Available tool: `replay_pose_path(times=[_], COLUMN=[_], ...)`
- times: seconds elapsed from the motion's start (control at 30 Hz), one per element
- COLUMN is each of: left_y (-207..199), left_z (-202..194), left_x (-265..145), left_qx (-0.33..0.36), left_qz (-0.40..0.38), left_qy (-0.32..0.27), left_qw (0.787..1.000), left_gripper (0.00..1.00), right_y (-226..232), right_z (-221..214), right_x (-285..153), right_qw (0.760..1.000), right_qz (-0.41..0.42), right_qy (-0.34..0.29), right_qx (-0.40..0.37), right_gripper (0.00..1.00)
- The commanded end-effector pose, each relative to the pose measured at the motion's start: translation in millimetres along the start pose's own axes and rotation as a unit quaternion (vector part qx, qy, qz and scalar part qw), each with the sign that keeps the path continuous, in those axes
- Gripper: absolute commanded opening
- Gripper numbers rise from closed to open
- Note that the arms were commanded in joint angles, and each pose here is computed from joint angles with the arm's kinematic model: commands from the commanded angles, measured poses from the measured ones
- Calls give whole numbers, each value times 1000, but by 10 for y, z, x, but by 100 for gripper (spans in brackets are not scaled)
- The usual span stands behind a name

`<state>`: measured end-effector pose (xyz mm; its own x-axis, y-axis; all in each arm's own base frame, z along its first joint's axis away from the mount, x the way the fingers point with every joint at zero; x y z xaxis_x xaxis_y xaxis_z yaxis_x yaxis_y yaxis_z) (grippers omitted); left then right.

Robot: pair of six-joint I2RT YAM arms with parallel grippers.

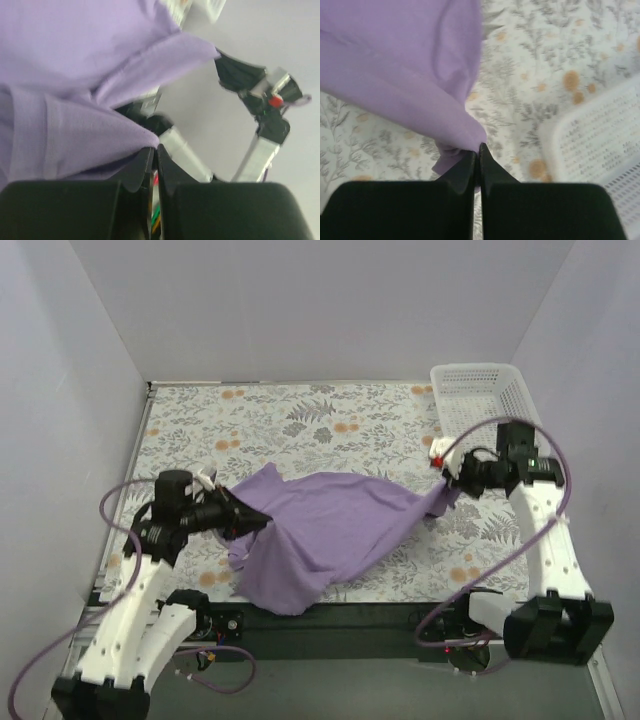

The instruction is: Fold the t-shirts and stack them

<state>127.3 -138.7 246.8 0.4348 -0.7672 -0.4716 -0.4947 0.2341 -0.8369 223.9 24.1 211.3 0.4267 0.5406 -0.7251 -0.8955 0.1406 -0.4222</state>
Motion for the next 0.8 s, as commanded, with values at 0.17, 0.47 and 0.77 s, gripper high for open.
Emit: replay_pose_path(times=[0.17, 0.47, 0.77], left_y=[-2907, -3882, -1346], left_z=[1224, 80, 98], left_x=[81, -1190, -424], left_qx=[166, 366, 189], left_qz=[-218, -373, -176], left_qy=[-121, -98, -56], left_qw=[954, 847, 965], left_gripper=[0, 0, 0], right_y=[-2433, -2285, -315], right_z=[851, 1258, 371], right_x=[-541, -1619, -504], right_qw=[962, 911, 968], right_qz=[-237, -372, -206], right_qy=[-116, -180, -86], right_qx=[75, 19, -115], right_gripper=[1, 1, 1])
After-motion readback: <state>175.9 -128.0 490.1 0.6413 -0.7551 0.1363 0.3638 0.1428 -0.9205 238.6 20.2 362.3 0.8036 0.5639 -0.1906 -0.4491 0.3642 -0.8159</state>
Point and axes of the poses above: each gripper's point midway between its finger pads, its own x axis out along the fingers, its own y axis along the line the jaws close on, z = x × y, the point moved 5 cm from there along -x, back along the fingers, and after that the axes turned 11 degrees about -x, right-handed, at the moved point
